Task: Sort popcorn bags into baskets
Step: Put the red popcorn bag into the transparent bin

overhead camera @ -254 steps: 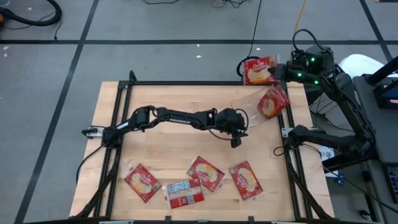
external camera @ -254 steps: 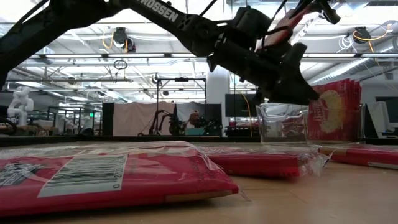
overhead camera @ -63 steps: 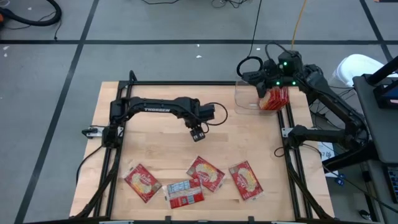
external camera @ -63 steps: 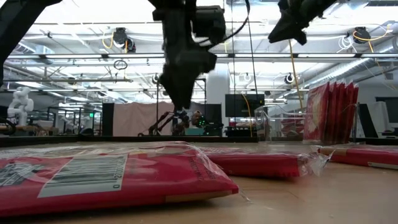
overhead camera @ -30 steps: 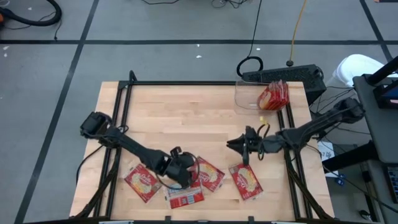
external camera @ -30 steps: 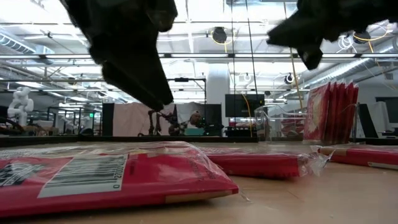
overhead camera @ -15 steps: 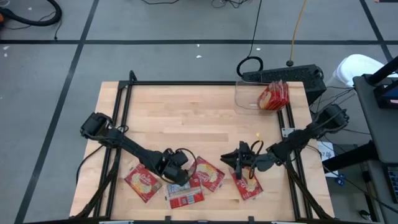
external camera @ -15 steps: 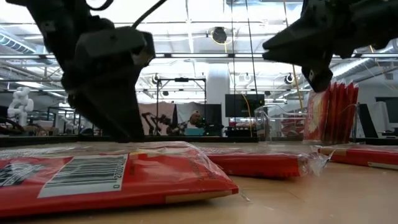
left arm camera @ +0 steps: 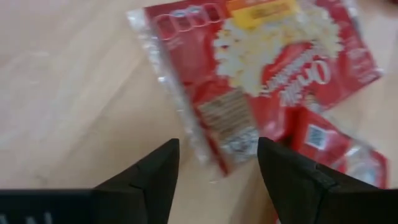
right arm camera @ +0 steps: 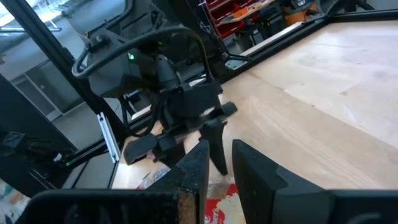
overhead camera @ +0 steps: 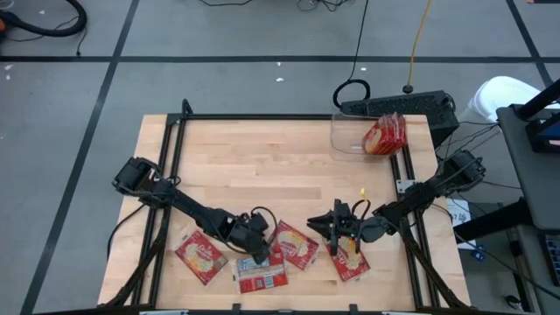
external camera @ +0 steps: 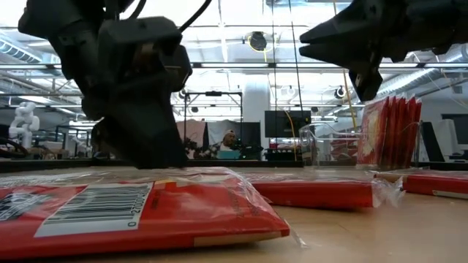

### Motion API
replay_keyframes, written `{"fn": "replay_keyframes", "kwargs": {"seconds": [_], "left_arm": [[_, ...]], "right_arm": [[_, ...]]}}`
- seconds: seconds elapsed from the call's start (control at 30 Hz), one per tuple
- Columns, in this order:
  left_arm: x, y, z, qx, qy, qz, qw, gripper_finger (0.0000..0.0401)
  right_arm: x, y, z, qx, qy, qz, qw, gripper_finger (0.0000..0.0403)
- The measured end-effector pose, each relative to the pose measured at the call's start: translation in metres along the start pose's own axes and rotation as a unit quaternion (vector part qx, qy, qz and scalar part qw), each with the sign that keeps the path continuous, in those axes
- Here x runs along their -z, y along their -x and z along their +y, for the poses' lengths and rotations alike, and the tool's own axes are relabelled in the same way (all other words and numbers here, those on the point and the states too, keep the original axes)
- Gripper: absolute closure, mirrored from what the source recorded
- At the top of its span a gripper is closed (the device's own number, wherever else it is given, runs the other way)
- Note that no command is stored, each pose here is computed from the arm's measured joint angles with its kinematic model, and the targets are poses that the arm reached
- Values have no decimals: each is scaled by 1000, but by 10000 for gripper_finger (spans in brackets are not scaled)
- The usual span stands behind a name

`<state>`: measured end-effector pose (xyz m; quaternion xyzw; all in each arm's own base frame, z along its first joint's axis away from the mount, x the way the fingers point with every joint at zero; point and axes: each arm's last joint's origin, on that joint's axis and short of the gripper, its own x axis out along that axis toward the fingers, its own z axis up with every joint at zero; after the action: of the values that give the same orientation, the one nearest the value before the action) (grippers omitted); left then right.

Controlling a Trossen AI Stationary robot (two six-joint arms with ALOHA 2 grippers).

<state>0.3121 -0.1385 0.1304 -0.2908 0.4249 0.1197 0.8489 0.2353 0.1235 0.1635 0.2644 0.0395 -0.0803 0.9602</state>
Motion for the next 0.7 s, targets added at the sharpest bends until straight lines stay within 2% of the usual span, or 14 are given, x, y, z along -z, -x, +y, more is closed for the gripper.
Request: {"fn": "replay_keyframes", "kwargs": {"seconds": [0.13,0.2,0.43,0.7], "left_arm": [[-1,-1,-4,25,-1,2,1000,200],[0,-7,-2,22,-30,1,999,226],[2,-27,3,26,-64,7,998,380],[-14,-17,-3,35,-126,-66,989,398]], "right_arm": [[0,0,0,1,2,2,1000,337],[0,0,0,1,6,1,1000,337],[1,0,0,1,22,4,1000,337],[7,1,-3,15,20,29,999,337]]}}
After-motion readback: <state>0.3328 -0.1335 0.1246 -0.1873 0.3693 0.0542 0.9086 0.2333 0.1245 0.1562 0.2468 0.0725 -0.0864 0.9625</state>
